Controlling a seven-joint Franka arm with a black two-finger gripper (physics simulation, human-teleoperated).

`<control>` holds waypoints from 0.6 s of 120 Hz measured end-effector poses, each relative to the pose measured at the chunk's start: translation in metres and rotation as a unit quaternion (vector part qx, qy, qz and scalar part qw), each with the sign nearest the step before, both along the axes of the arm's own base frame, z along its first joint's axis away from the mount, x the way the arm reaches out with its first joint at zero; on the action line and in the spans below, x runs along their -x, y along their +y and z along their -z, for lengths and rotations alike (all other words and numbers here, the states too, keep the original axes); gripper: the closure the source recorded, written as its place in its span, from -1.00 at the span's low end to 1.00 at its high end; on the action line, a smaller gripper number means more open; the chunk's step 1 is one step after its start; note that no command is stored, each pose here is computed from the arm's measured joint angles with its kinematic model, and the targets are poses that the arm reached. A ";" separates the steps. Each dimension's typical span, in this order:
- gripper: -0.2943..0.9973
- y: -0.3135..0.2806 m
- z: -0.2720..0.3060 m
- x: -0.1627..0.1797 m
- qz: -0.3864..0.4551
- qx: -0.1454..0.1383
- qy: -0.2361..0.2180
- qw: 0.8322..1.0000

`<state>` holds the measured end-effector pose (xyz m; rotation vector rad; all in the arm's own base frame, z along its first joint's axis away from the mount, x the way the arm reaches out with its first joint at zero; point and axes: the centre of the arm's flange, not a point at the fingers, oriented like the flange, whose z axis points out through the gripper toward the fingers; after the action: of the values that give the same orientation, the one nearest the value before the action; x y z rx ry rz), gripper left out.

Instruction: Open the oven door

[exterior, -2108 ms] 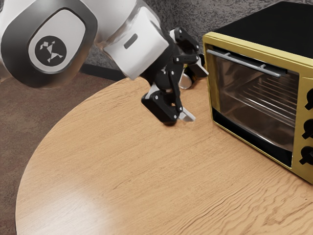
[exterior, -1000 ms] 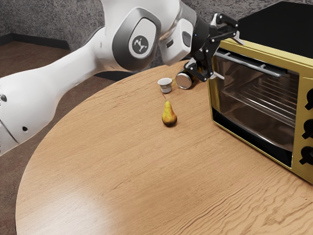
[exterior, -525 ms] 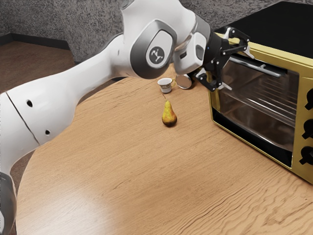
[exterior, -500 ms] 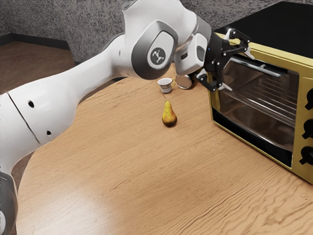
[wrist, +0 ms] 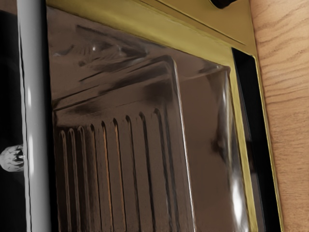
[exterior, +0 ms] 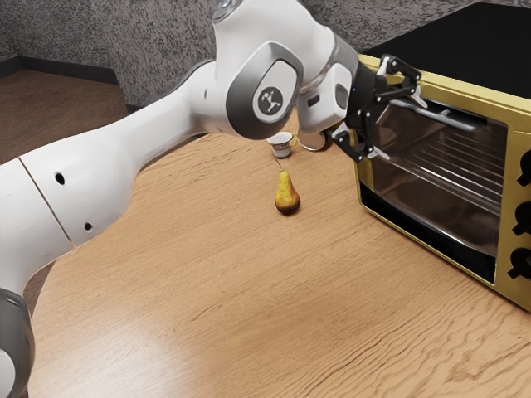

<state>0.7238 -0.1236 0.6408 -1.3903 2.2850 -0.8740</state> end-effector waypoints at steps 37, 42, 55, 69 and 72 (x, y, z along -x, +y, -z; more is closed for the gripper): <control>-0.61 0.001 0.022 0.015 -0.011 -0.019 0.029 0.999; -0.79 0.004 0.035 0.048 -0.022 -0.047 0.043 0.998; -0.51 0.040 0.014 0.290 -0.126 -0.135 -0.003 0.983; -0.53 0.134 -0.305 0.413 -0.227 0.021 -0.194 0.954; -0.53 0.156 -0.317 0.364 -0.264 0.012 -0.162 0.951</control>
<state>0.3597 0.0322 0.9578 -1.6161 1.5543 -0.8693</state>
